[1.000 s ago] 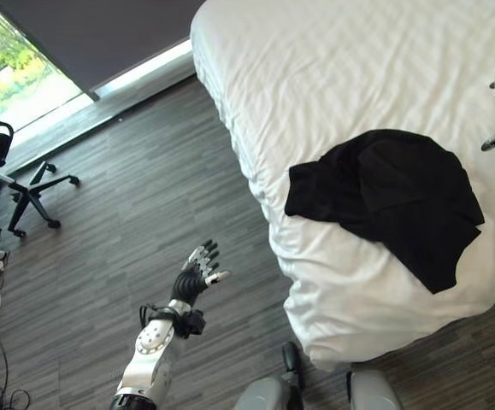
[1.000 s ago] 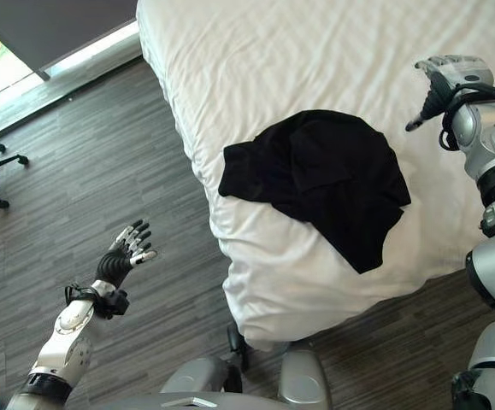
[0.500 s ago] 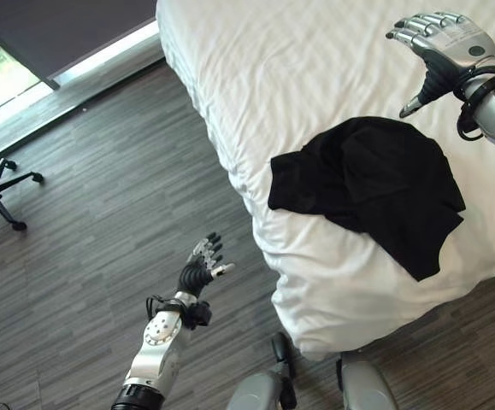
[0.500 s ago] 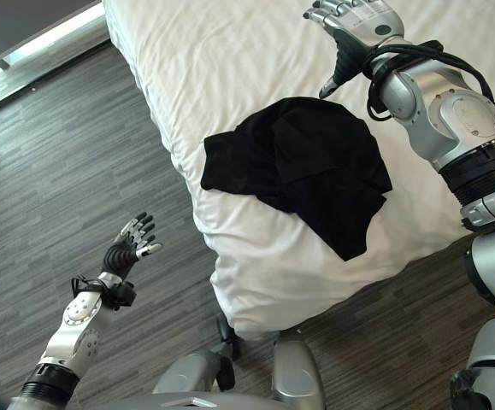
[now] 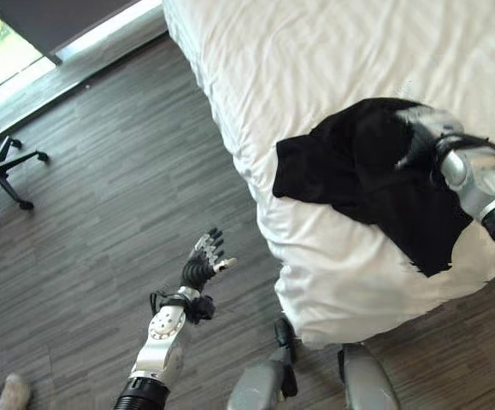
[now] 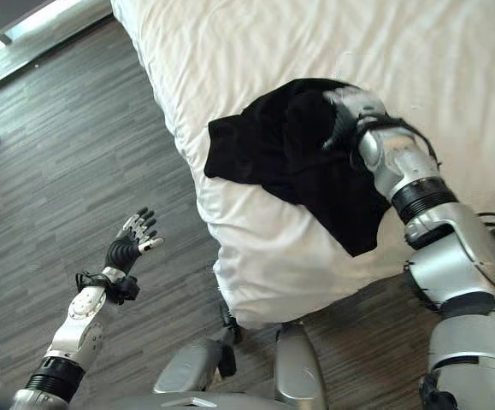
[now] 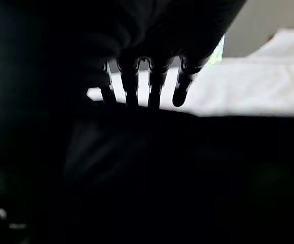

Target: Pick up bed clothes into laundry basket.

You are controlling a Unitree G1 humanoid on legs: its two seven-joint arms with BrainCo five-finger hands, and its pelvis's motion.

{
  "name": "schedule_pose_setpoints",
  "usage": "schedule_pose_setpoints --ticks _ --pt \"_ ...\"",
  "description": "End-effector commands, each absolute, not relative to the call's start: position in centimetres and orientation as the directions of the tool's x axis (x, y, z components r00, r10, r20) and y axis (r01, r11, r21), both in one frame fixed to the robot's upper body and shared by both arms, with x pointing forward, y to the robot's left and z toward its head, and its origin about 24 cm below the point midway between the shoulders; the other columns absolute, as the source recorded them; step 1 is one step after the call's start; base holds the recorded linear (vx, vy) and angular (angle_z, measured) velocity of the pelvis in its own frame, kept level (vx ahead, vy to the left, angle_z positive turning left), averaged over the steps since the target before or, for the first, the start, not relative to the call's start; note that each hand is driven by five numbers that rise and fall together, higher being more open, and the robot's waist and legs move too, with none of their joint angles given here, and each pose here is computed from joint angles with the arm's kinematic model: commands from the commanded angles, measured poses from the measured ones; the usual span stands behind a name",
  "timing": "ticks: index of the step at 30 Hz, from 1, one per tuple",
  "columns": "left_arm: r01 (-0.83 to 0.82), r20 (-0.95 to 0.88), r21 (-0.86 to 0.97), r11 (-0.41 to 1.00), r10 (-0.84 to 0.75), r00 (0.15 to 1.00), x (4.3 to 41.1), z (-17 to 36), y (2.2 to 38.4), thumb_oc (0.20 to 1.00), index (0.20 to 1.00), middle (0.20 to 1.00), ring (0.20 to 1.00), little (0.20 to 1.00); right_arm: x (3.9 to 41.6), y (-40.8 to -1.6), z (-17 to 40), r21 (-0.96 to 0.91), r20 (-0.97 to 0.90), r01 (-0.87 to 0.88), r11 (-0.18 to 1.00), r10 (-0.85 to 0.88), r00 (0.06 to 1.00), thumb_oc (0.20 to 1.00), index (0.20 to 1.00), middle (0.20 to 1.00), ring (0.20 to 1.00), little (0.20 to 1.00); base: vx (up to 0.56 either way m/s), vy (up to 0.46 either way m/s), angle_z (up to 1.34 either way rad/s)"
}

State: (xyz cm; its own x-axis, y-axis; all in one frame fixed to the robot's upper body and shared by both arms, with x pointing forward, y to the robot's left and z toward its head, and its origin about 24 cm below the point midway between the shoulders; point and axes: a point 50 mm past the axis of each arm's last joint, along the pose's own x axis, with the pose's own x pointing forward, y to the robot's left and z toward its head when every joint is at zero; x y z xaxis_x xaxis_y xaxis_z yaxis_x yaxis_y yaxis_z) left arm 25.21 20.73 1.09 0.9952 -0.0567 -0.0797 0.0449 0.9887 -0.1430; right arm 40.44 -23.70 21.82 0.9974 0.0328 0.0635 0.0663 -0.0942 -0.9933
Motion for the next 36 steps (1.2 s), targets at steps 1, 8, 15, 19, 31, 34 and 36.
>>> schedule_pose_setpoints --ticks 1,8,15,19,31,34,36 --pt "0.043 0.039 -0.054 0.998 -0.041 0.998 26.1 3.7 22.0 1.0 1.0 1.0 1.0 1.0 41.4 -22.2 22.4 -0.992 0.085 0.088 -0.088 0.036 0.996 1.0 1.0 1.0 1.0 1.0 -0.09 -0.044 -0.03" --pt "0.085 0.059 -0.06 0.995 -0.082 0.995 26.6 4.1 20.8 1.0 1.0 1.0 1.0 1.0 41.4 -24.8 19.6 -0.997 -0.013 -0.02 -0.068 -0.114 0.993 1.0 1.0 1.0 1.0 1.0 -0.05 -0.029 0.01" --pt "0.109 0.059 -0.099 0.989 -0.103 0.993 26.9 3.9 19.2 1.0 1.0 1.0 1.0 1.0 41.0 -26.0 18.2 -0.996 -0.036 -0.049 -0.072 -0.162 0.986 1.0 1.0 1.0 1.0 1.0 0.0 0.002 0.01" --pt "0.105 0.074 -0.108 0.989 -0.097 0.992 27.3 4.2 18.8 1.0 1.0 1.0 1.0 1.0 40.9 -25.7 17.5 -0.994 -0.044 -0.059 -0.094 -0.146 0.988 1.0 1.0 1.0 1.0 1.0 0.0 0.003 0.01" --pt "0.011 0.103 -0.094 0.995 -0.001 0.995 28.1 4.7 19.8 1.0 1.0 1.0 1.0 1.0 40.6 -22.5 24.2 -0.911 0.303 0.278 0.305 0.036 0.952 0.2 0.2 0.2 0.2 0.2 0.0 0.0 0.0" --pt "0.003 0.118 -0.093 0.996 0.008 0.993 28.1 4.9 20.1 1.0 1.0 1.0 1.0 1.0 39.7 -22.7 27.2 -0.863 0.408 0.363 0.353 0.06 0.911 0.2 0.2 0.2 0.2 0.2 0.0 0.0 0.0" --pt "0.008 0.123 -0.095 0.995 0.004 0.992 28.1 5.0 20.1 1.0 1.0 1.0 1.0 1.0 39.5 -23.0 27.8 -0.852 0.43 0.385 0.354 0.056 0.901 0.2 0.2 0.2 0.2 0.2 0.0 0.0 0.0"
